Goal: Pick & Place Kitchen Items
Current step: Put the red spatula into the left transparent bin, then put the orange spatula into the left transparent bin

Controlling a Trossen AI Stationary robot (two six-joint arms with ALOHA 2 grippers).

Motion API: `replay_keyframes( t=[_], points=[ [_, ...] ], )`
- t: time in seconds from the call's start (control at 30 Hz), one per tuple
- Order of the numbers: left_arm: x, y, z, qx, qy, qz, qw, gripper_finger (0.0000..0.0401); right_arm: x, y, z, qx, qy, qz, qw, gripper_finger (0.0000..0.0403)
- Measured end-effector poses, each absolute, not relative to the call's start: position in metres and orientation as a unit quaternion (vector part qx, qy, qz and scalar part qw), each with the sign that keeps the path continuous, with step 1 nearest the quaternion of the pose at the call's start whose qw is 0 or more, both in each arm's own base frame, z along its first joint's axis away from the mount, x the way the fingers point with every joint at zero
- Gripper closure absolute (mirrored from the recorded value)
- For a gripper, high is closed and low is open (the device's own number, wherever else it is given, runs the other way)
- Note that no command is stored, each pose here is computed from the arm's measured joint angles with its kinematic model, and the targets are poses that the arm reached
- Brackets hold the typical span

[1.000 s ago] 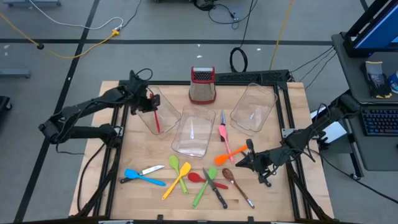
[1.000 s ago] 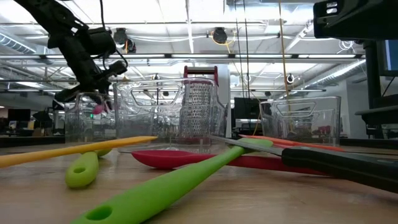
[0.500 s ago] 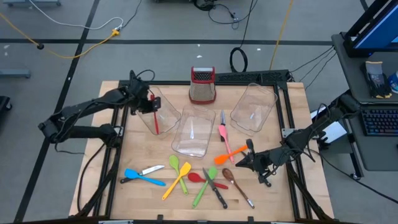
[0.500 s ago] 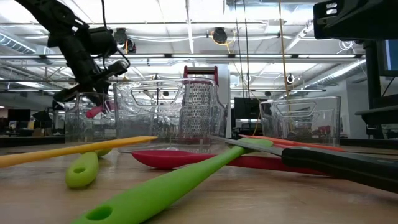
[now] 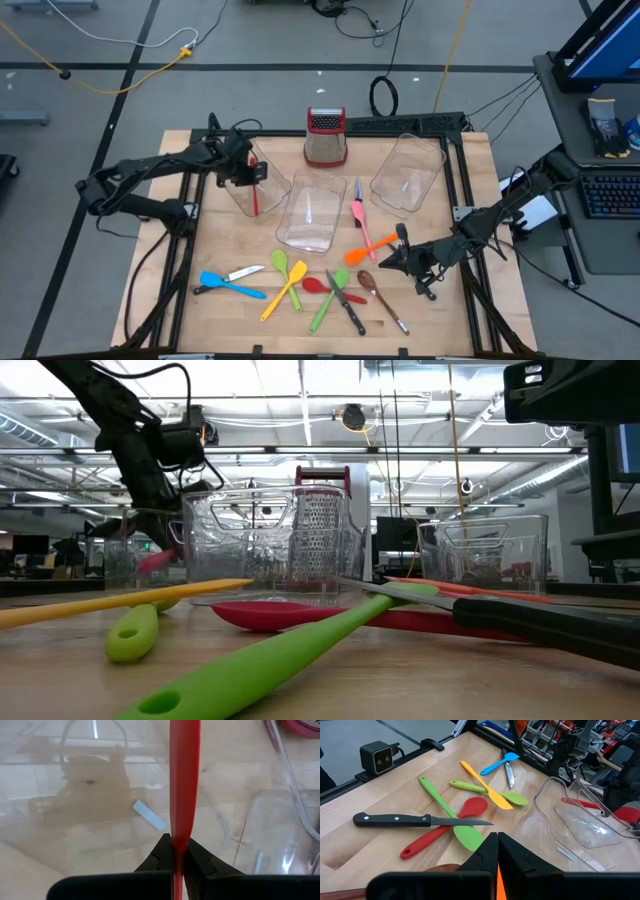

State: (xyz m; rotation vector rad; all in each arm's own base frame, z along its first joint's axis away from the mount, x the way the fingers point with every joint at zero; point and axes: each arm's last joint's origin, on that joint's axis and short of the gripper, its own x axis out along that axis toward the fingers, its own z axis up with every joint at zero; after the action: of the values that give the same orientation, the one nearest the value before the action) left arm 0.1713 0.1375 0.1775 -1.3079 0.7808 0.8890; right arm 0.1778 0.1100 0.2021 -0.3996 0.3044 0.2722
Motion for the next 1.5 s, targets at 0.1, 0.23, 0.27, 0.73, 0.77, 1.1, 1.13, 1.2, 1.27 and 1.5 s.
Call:
replay_keyframes(
  t=[0.1,0.23,0.27,0.73,0.77,1.1,1.13,1.2,1.27,1.5],
  points=[
    [0.173,0.139,0.174,-0.572,0.348,0.395,0.629,0.0396,0.178,0.110,0.202,-0.197,0.150,0.134,0.959,0.0402],
    [0.173,0.139,0.173,-0.570,0.347,0.397,0.630,0.0396,0.178,0.110,0.202,-0.194,0.151,0.133,0.960,0.0402],
    [0.173,0.139,0.173,-0.570,0.347,0.397,0.630,0.0396,0.178,0.110,0.202,-0.194,0.151,0.133,0.960,0.0402],
    [0.173,0.139,0.172,-0.570,0.347,0.402,0.628,0.0384,0.178,0.110,0.202,-0.194,0.151,0.133,0.960,0.0402],
    [0.173,0.139,0.172,-0.570,0.347,0.402,0.628,0.0377,0.178,0.110,0.202,-0.194,0.151,0.133,0.960,0.0402],
    [0.177,0.134,0.170,-0.534,0.356,0.421,0.641,0.0308,0.178,0.110,0.202,-0.194,0.151,0.133,0.960,0.0402],
    [0.177,0.134,0.170,-0.534,0.357,0.421,0.641,0.0303,0.178,0.110,0.202,-0.194,0.151,0.133,0.960,0.0402],
    [0.176,0.134,0.171,-0.534,0.354,0.420,0.642,0.0292,0.178,0.110,0.202,-0.194,0.151,0.133,0.960,0.0402],
    [0.175,0.134,0.175,-0.538,0.347,0.416,0.645,0.0283,0.178,0.110,0.202,-0.191,0.151,0.133,0.961,0.0402],
    [0.171,0.138,0.222,-0.548,0.273,0.353,0.707,0.0275,0.178,0.110,0.202,-0.185,0.152,0.132,0.962,0.0402]
  ],
)
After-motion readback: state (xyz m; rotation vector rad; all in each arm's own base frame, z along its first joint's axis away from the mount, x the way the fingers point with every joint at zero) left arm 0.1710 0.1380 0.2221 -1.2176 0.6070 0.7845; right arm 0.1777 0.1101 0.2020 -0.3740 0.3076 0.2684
